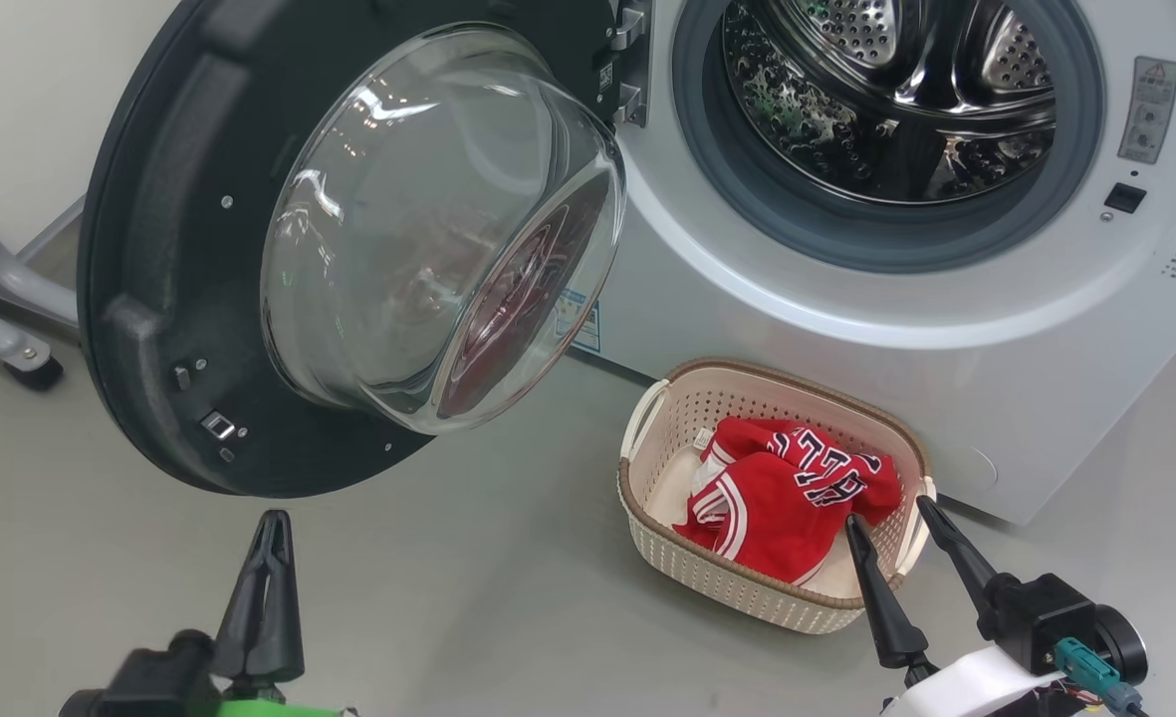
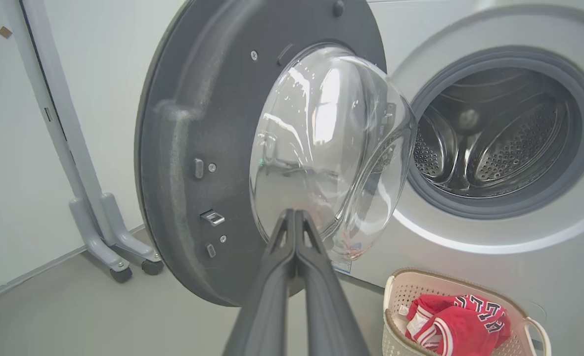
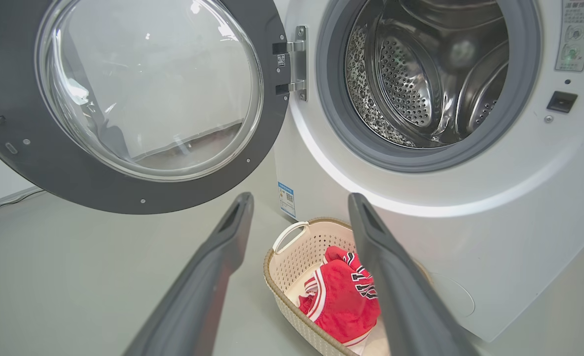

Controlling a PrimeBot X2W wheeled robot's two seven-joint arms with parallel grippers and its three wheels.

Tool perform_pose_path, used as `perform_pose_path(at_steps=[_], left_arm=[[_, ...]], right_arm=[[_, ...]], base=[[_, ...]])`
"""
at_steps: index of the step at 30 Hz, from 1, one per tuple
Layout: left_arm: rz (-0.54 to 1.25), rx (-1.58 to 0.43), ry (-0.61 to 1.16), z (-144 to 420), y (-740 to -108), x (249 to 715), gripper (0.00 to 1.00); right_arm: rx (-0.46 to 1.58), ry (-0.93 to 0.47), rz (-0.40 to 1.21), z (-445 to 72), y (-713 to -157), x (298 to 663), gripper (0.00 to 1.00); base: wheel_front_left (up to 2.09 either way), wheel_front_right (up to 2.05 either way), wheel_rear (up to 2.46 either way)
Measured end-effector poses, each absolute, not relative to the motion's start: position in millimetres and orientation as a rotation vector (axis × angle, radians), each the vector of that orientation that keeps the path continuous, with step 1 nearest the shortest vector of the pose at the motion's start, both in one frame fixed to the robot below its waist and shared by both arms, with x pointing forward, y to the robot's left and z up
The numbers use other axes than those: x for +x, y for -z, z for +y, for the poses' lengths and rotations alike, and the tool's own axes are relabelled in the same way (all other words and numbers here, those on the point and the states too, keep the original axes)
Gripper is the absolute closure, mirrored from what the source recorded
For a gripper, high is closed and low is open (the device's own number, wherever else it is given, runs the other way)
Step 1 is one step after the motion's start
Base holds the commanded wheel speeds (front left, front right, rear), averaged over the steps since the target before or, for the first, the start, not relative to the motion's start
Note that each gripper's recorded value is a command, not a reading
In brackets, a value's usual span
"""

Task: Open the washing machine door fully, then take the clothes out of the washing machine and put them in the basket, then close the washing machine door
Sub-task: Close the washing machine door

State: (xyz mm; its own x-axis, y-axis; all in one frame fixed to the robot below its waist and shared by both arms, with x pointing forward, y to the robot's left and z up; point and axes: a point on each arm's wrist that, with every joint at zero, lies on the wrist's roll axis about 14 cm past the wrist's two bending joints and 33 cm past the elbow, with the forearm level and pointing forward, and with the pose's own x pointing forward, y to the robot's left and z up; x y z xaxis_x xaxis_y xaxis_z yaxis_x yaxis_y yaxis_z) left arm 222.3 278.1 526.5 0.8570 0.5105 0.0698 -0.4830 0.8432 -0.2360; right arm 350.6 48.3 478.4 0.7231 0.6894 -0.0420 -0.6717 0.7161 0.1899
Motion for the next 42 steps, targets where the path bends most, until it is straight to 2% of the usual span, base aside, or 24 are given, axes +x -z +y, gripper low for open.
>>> perform_pose_path(at_steps=[10, 16, 20, 25, 27, 30, 35, 42], left_arm=[[-0.42, -0.825, -0.343, 256, -582, 236, 1.0], [-0.604, -1.126, -0.133, 231, -635, 235, 1.0], [-0.752, -1.259, -0.049, 248, -667, 229, 1.0], [-0.942, -1.173, -0.029, 284, -712, 215, 1.0], [-0.984, -1.108, -0.057, 298, -720, 209, 1.0], [-1.038, -1.116, -0.06, 314, -729, 205, 1.0], [-1.076, -1.127, -0.123, 347, -728, 201, 1.0], [-1.026, -1.178, -0.368, 416, -692, 202, 1.0]], right_arm=[[0.165, -0.754, 0.12, 48, -476, 352, 0.0], [0.163, -0.744, 0.123, 45, -475, 355, 0.0], [0.166, -0.739, 0.124, 44, -473, 358, 0.0], [0.165, -0.737, 0.131, 42, -471, 361, 0.0], [0.167, -0.732, 0.129, 42, -471, 362, 0.0], [0.169, -0.73, 0.132, 41, -470, 364, 0.0], [0.169, -0.729, 0.135, 41, -468, 366, 0.0], [0.168, -0.716, 0.137, 35, -466, 370, 0.0]], base=[[0.0, 0.0, 0.0], [0.0, 0.0, 0.0], [0.0, 0.0, 0.0], [0.0, 0.0, 0.0], [0.0, 0.0, 0.0], [0.0, 0.0, 0.0], [0.0, 0.0, 0.0], [0.0, 0.0, 0.0]])
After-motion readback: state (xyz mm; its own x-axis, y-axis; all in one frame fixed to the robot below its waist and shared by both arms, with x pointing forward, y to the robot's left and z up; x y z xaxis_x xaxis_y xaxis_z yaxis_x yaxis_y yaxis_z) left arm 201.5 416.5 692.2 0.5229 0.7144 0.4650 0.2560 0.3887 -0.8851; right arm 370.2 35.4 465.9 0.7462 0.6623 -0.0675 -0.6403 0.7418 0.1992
